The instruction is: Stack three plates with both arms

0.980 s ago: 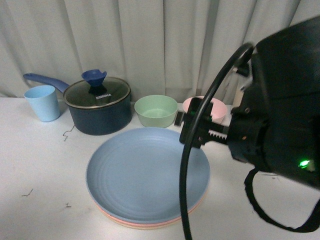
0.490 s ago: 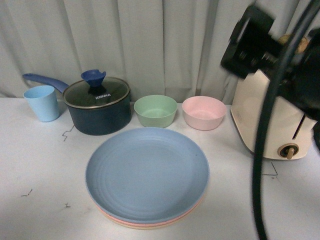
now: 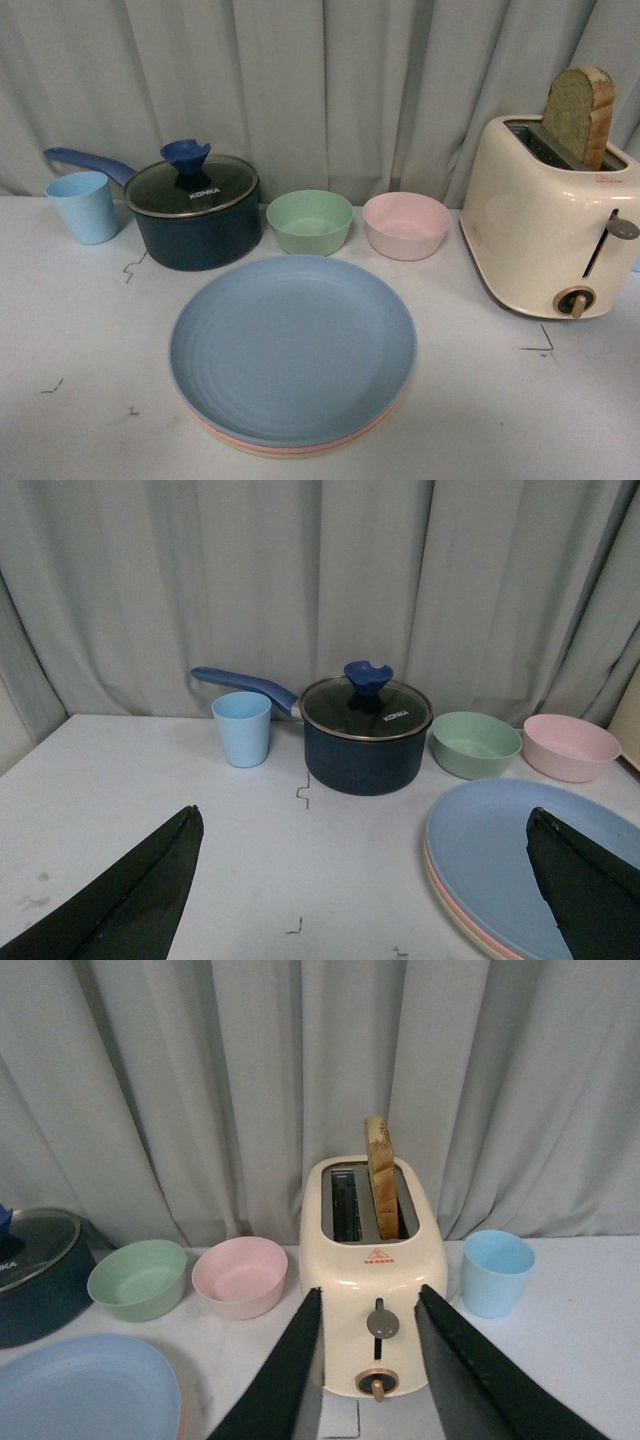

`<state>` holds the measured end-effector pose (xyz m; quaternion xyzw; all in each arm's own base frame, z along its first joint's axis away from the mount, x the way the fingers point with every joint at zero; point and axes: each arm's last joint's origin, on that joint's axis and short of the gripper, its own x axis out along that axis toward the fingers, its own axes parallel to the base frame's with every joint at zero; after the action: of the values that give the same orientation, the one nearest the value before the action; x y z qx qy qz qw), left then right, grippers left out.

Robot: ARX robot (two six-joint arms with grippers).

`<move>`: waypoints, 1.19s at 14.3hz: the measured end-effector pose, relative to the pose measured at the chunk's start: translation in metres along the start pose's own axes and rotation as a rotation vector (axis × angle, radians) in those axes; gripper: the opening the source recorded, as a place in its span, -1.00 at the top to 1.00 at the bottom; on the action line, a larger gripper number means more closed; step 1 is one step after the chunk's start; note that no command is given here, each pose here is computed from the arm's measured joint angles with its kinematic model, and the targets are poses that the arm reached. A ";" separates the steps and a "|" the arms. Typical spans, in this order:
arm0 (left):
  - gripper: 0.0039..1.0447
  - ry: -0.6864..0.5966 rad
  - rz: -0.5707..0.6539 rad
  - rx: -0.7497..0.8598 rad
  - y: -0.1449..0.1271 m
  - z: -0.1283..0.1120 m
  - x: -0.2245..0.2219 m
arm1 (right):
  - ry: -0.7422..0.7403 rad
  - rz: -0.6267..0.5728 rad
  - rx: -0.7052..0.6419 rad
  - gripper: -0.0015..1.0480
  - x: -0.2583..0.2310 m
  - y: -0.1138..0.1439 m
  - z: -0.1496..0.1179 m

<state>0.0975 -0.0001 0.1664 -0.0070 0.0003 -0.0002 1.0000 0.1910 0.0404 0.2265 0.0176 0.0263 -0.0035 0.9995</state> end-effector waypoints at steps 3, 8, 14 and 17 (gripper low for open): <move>-0.88 0.000 0.000 0.000 0.000 0.000 0.000 | -0.038 0.005 -0.029 0.96 -0.040 -0.022 -0.011; -0.88 0.000 0.001 0.000 0.000 0.000 0.000 | -0.048 -0.016 -0.028 0.96 -0.058 -0.043 -0.036; -0.88 0.000 0.000 0.000 0.000 0.000 0.000 | -0.052 0.007 -0.029 0.96 -0.071 -0.043 -0.051; -0.88 0.000 0.000 0.000 0.000 0.000 0.000 | -0.055 0.007 -0.029 0.96 -0.075 -0.043 -0.060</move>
<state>0.0975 0.0000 0.1664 -0.0070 0.0003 0.0000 1.0000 0.1129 0.0000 0.1694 0.0030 -0.0010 0.0000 1.0000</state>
